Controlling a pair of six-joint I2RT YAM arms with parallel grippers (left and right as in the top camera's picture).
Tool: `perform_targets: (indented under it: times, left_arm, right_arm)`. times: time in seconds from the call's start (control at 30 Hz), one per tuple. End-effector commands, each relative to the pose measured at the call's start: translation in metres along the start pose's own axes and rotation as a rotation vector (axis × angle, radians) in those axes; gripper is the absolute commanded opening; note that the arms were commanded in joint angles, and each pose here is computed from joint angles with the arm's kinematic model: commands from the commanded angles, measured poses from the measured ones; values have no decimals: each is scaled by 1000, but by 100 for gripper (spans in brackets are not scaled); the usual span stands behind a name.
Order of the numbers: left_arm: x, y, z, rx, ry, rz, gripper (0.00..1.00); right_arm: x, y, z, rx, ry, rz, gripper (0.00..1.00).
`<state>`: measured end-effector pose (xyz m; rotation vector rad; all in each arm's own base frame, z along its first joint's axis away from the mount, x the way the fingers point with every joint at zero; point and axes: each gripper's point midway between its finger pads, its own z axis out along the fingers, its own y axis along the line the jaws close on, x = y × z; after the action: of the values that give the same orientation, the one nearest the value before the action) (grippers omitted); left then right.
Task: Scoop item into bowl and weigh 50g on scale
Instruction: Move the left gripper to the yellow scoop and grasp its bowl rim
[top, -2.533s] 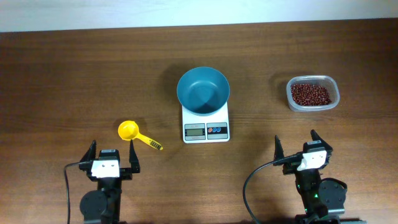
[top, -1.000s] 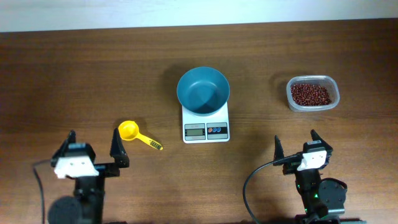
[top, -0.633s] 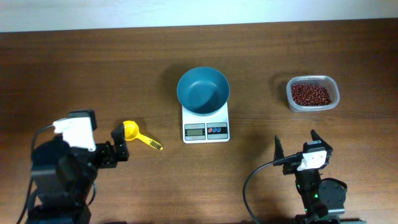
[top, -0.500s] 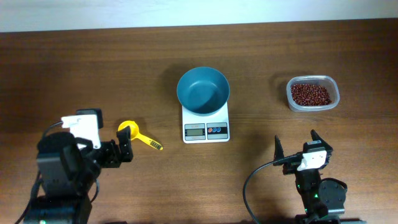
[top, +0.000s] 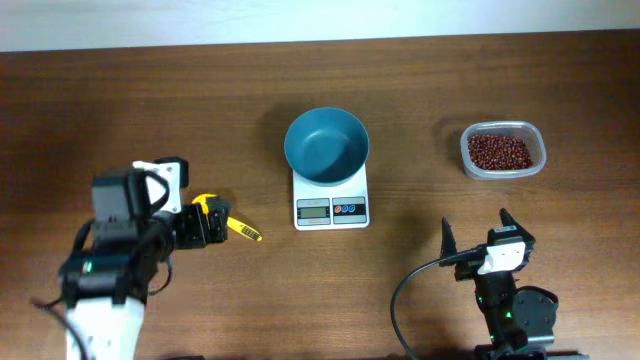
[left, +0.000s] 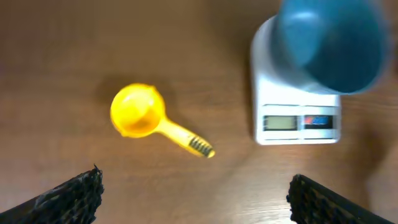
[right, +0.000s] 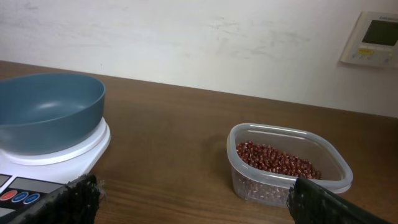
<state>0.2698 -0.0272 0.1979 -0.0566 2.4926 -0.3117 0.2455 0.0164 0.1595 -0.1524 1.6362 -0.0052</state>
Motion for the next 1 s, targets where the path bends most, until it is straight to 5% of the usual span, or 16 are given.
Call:
perform_targets:
  times: [0.0,0.33,0.47,0.67,0.83,0.97]
  left_arm:
    - [10,31,31,-147,125,-158,99]
    - [32,76,101,-351,282,-374,100]
    - [40,83,127,-362,325,-380,84]
    - [53,94,147,-402,373,-390,84]
    - [51,97,161,-407,354,-429,66]
    - [45,98,164,-400,326,-427,63]
  right_arm:
    - [2,0,0,1,1,4,99]
    - [2,1,0,1,1,4,99]
    - [2,1,0,1,1,4,99]
    - [2,1,0,1,1,4,99]
    - [3,0,0,1,1,4,99]
    - [2,0,0,1,1,4,99]
